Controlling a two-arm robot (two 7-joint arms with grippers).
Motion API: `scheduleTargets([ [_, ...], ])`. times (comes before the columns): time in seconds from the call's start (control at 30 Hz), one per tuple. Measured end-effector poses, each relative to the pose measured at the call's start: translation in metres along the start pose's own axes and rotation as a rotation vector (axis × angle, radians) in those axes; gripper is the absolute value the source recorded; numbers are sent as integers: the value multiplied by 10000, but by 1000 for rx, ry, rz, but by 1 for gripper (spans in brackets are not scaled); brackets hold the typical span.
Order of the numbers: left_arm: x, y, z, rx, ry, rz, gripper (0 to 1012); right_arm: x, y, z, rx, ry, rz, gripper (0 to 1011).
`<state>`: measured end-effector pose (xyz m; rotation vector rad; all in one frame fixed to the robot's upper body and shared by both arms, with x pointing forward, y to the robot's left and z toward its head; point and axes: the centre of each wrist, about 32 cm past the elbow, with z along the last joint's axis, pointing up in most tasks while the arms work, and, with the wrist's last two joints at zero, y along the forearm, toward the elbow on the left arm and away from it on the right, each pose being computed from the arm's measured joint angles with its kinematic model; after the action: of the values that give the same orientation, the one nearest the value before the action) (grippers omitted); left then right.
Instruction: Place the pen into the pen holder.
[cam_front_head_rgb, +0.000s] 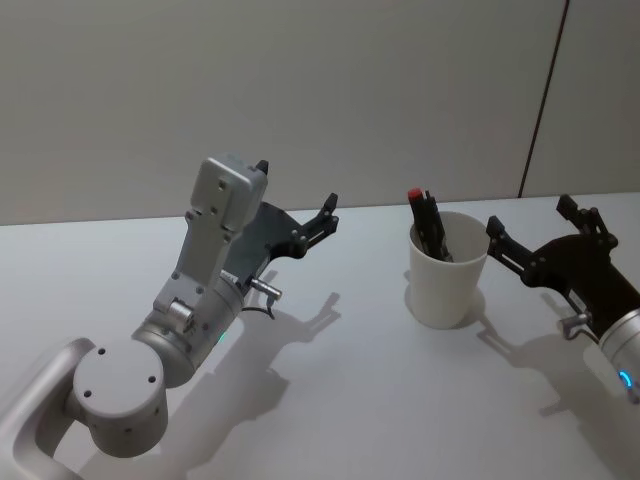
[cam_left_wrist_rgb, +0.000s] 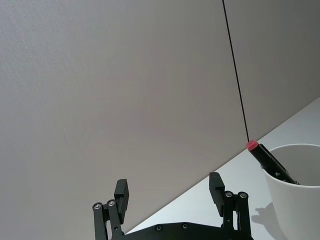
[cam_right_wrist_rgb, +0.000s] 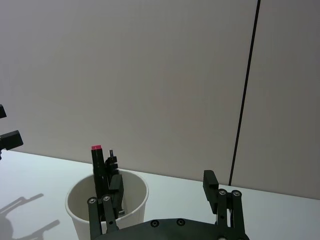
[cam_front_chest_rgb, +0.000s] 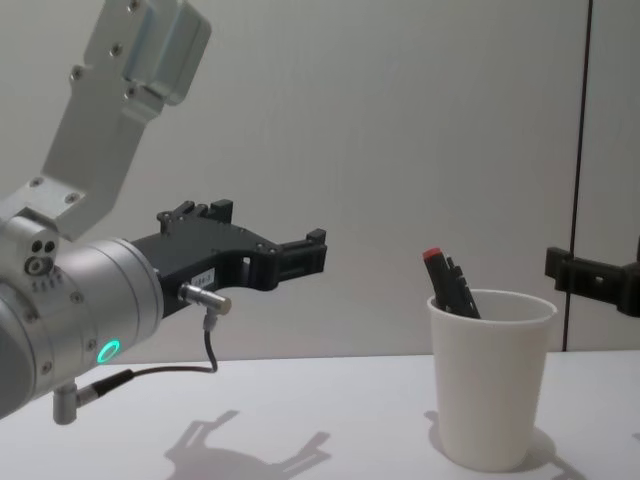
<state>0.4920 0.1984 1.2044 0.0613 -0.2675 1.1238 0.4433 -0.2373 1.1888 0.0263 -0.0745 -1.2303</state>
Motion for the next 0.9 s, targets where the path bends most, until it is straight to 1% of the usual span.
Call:
scheduleTargets([
  [0.9,0,0,0,0,0,0,1001,-2,0,-1,0,0,1,1001],
])
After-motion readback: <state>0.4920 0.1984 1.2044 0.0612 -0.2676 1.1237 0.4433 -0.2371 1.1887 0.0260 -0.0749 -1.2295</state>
